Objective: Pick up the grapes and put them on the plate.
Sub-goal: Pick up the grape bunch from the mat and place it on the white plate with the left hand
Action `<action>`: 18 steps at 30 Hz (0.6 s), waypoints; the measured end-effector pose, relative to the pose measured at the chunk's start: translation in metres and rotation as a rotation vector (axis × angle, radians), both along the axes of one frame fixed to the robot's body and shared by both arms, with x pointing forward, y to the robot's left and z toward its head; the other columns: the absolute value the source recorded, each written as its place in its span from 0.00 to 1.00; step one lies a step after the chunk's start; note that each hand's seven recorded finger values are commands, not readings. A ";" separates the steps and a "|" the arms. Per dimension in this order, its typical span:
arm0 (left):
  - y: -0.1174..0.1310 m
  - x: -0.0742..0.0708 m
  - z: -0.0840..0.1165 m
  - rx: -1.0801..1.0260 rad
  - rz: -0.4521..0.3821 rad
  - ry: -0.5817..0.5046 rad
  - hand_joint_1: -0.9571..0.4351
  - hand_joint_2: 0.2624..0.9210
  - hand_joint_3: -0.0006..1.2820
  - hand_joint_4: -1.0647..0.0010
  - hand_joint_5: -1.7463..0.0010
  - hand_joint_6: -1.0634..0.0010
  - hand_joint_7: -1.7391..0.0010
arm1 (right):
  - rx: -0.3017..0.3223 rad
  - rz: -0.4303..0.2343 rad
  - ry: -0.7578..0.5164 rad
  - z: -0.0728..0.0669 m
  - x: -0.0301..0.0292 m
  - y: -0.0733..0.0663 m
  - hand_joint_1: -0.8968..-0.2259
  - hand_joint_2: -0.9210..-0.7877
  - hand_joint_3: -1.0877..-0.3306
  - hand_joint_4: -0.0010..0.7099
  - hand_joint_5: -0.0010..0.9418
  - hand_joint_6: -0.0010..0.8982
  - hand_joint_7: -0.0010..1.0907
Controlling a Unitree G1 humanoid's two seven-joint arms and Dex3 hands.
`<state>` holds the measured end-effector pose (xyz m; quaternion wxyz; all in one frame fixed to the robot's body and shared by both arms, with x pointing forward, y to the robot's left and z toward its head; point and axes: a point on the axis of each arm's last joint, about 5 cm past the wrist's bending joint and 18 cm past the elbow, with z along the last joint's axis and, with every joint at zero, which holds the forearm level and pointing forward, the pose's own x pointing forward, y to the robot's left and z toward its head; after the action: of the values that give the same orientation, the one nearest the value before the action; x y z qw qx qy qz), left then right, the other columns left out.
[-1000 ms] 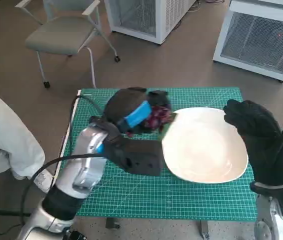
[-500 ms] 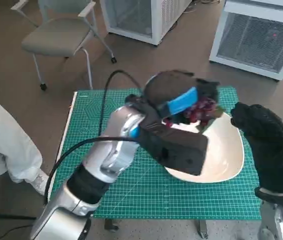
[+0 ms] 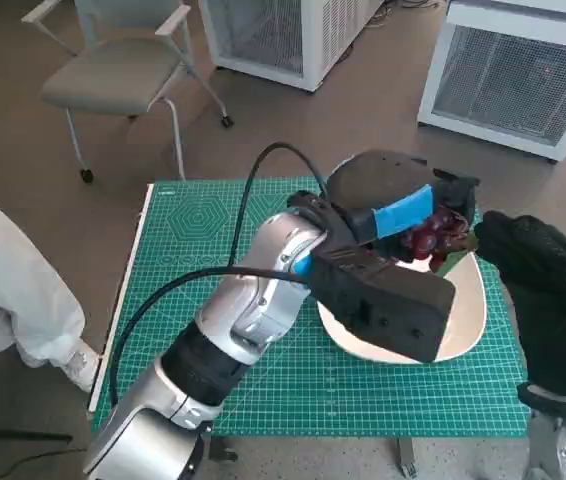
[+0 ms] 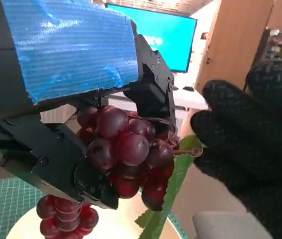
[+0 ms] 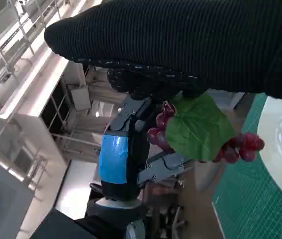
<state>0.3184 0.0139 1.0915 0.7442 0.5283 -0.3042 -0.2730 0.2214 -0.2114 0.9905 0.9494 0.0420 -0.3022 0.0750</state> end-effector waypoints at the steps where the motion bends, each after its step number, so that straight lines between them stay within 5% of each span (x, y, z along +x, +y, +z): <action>1: 0.000 0.001 -0.001 0.002 0.001 0.003 0.69 1.00 0.07 0.40 0.34 0.41 0.28 | 0.001 -0.004 0.001 0.000 -0.0005 0.000 0.85 0.00 0.65 0.56 0.91 0.33 0.92; 11: 0.000 0.010 -0.014 0.012 0.034 0.052 0.69 1.00 0.11 0.43 0.24 0.48 0.33 | 0.005 -0.029 -0.001 0.001 -0.0034 0.001 0.86 0.00 0.65 0.57 0.90 0.34 0.91; 13: 0.000 0.010 -0.016 0.014 0.038 0.065 0.67 0.96 0.13 0.49 0.33 0.57 0.38 | 0.006 -0.031 0.001 0.000 -0.0036 0.001 0.86 0.00 0.65 0.57 0.89 0.34 0.91; 16: -0.003 0.011 -0.019 0.021 0.043 0.082 0.58 0.90 0.07 0.59 0.71 0.62 0.68 | 0.006 -0.033 0.003 0.000 -0.0038 0.001 0.86 0.00 0.66 0.57 0.89 0.34 0.91; 18: -0.005 0.011 -0.022 0.038 0.047 0.088 0.52 0.88 0.03 0.64 0.87 0.63 0.81 | 0.006 -0.032 0.004 0.000 -0.0038 0.001 0.86 0.00 0.66 0.57 0.89 0.34 0.91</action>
<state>0.3292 0.0093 1.0698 0.7530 0.5368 -0.2533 -0.2840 0.2176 -0.2106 0.9903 0.9509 0.0400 -0.3013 0.0586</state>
